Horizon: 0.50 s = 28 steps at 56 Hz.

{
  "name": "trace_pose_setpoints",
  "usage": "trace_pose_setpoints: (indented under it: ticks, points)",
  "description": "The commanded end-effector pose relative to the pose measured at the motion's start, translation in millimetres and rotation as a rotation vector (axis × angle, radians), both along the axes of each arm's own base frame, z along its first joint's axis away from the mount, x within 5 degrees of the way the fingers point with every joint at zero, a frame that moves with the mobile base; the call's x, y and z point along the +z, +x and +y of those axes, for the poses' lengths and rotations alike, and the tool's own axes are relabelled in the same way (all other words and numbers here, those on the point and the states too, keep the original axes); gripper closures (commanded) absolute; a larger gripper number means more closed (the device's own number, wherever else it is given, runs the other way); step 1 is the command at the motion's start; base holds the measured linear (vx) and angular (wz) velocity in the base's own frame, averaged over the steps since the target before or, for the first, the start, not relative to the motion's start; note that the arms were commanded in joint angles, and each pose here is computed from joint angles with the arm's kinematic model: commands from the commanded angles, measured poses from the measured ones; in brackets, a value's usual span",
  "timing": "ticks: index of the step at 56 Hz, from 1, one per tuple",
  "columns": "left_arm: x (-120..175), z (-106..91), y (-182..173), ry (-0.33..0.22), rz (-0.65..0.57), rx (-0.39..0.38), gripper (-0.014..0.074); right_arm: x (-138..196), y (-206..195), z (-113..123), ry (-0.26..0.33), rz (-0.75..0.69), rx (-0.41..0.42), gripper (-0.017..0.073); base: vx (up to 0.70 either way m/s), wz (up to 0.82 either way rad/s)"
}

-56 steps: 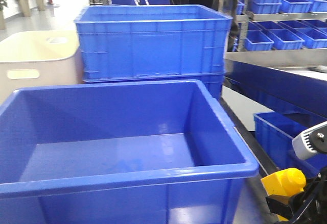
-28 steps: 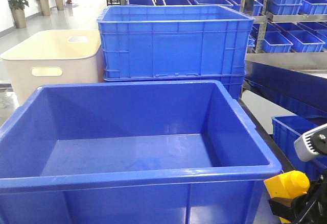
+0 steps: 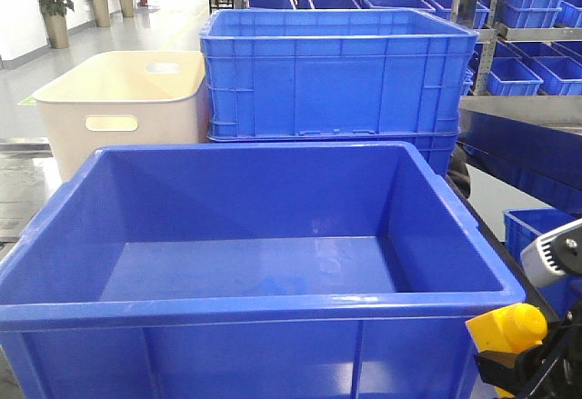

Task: Pick red and yellow blocks into blue bin
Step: 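Extend the right gripper over the blue bin and open it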

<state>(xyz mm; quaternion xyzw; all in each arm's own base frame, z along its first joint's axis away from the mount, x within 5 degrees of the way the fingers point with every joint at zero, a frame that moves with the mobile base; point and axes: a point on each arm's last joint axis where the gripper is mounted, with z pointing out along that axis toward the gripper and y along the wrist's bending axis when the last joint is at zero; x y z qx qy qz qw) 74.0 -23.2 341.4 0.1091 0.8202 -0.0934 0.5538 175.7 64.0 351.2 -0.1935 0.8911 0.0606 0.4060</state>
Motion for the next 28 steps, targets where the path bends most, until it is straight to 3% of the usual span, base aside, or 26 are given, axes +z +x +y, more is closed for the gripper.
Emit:
trace_pose_setpoints:
  ticks: [1, 28]
  points:
    - [14.7, -1.2, 2.7, -0.042, -0.089, 0.000, 0.0370, 16.9, 2.6, -0.2, 0.027, -0.117, 0.000, 0.0252, 0.00, 0.00]
    - [14.7, -1.2, 2.7, -0.042, -0.089, 0.000, 0.0370, 16.9, 2.6, -0.1, 0.027, -0.117, 0.000, 0.0252, 0.00, -0.01]
